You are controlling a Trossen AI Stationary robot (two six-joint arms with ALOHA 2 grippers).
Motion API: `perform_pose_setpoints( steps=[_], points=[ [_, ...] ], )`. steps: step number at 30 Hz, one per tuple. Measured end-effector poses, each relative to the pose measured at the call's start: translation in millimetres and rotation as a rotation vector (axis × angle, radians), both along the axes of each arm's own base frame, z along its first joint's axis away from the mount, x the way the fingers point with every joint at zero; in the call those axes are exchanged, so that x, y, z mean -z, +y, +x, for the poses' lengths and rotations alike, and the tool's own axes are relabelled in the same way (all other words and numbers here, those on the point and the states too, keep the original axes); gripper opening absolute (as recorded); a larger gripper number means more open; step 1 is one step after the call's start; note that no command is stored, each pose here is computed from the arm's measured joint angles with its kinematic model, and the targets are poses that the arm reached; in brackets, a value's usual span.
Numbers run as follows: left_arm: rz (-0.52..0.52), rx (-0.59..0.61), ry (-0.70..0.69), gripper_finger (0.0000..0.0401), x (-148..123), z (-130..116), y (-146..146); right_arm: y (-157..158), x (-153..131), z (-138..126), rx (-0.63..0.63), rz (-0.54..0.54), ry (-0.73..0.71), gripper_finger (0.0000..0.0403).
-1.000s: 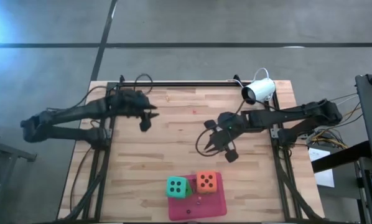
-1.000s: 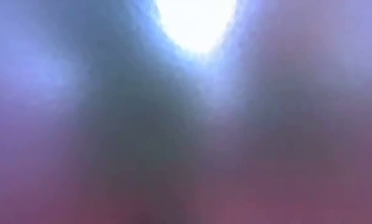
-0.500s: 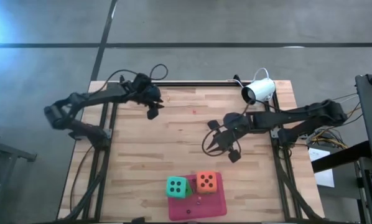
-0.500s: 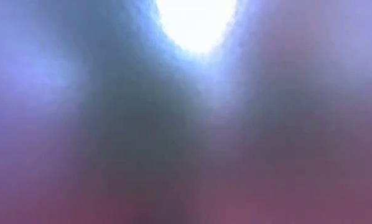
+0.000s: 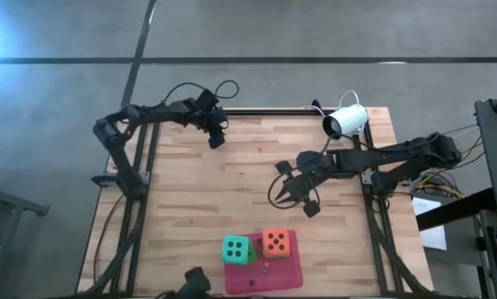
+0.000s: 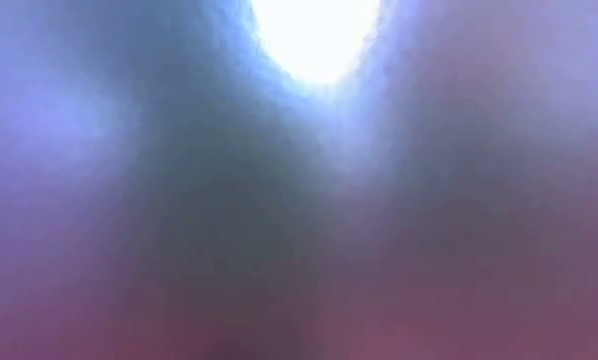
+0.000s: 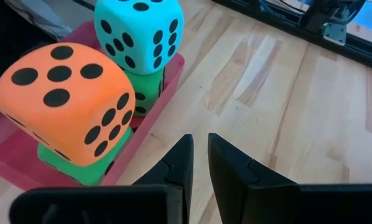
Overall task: Pick & Place Dice
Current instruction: Put the yellow dice into the pink bin
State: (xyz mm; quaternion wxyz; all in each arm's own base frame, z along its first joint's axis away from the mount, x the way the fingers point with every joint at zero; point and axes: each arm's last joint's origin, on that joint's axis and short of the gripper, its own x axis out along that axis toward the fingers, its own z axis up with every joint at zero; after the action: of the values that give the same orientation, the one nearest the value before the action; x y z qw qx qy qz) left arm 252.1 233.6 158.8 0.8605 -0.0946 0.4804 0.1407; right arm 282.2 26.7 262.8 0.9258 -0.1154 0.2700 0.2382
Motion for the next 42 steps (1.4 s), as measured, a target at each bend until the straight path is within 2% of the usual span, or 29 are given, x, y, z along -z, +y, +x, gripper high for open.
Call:
perform_pose_setpoints(
  steps=[6,14,28,38,42],
  points=[
    [-0.008,0.001,0.022,0.0129,10,2,4,0,0,0,0.000,-0.001,0.002,0.0044],
    [0.087,-0.045,0.033,0.0133,10,4,10,0,0,0,0.000,0.000,0.002,0.0044],
    [0.032,-0.030,0.056,0.0126,40,8,14,0,0,0,0.000,0.000,0.003,0.0043],
    [0.035,-0.029,0.065,0.0119,41,8,14,0,0,0,0.000,0.000,0.003,0.0043],
    [0.039,-0.032,0.073,0.0093,41,8,14,0,0,0,0.000,0.000,0.002,0.0044]
  ],
)
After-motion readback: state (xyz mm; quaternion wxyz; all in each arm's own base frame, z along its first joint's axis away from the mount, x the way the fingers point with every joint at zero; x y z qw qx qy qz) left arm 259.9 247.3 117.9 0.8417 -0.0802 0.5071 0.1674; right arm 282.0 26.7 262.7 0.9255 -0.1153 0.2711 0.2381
